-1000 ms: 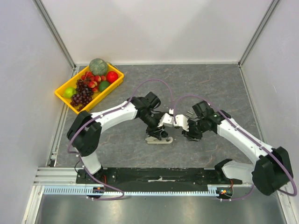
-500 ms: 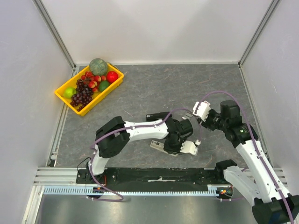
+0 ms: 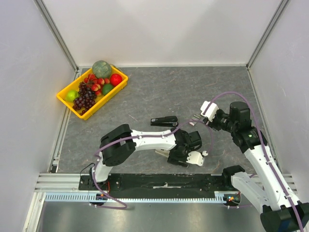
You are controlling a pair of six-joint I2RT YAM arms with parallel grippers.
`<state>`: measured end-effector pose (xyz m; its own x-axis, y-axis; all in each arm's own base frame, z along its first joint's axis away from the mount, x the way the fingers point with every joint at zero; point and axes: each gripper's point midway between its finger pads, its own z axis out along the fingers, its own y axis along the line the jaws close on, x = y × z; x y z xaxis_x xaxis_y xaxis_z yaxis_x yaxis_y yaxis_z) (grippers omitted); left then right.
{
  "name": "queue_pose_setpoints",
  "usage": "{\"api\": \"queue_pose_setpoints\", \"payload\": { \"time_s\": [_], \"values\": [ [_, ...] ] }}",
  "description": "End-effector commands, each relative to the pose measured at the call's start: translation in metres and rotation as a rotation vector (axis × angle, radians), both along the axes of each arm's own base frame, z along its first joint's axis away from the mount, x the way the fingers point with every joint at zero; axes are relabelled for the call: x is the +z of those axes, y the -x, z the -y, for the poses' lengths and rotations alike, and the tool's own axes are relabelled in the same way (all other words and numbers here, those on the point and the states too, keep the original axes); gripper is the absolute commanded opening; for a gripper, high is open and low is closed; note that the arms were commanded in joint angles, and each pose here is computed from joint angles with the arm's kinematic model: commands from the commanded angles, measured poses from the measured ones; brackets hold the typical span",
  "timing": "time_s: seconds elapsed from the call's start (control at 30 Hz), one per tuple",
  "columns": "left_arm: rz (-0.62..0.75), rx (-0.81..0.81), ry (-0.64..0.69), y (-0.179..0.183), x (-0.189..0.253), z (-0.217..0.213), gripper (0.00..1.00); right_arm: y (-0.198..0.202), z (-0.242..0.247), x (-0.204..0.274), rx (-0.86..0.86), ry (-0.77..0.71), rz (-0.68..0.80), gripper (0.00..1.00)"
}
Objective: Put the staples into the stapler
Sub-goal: Close the stapler at the center of the board, then reset both arms
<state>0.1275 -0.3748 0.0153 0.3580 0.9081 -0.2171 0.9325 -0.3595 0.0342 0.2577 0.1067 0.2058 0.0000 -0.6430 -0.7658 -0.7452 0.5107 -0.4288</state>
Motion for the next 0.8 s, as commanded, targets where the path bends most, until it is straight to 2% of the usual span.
{"api": "queue_pose_setpoints", "payload": {
  "time_s": [0.0,0.07,0.47,0.63,0.77],
  "values": [
    [0.015,0.053,-0.147,-0.002,-0.041,-0.043,0.97,-0.006,-0.002,0.021,-0.006,-0.032,0.057,0.47],
    [0.035,0.07,-0.095,-0.01,-0.025,-0.038,0.99,-0.009,0.001,0.021,-0.027,-0.029,0.062,0.47],
    [0.059,0.173,0.244,-0.047,0.07,-0.034,0.99,-0.027,0.011,0.043,-0.119,-0.057,0.106,0.5],
    [0.083,0.212,0.423,-0.062,0.121,-0.047,0.99,-0.036,0.024,0.058,-0.19,-0.07,0.158,0.6],
    [0.141,0.285,0.546,-0.087,0.16,-0.075,0.99,-0.041,0.032,0.065,-0.244,-0.103,0.184,0.66]
  ]
}}
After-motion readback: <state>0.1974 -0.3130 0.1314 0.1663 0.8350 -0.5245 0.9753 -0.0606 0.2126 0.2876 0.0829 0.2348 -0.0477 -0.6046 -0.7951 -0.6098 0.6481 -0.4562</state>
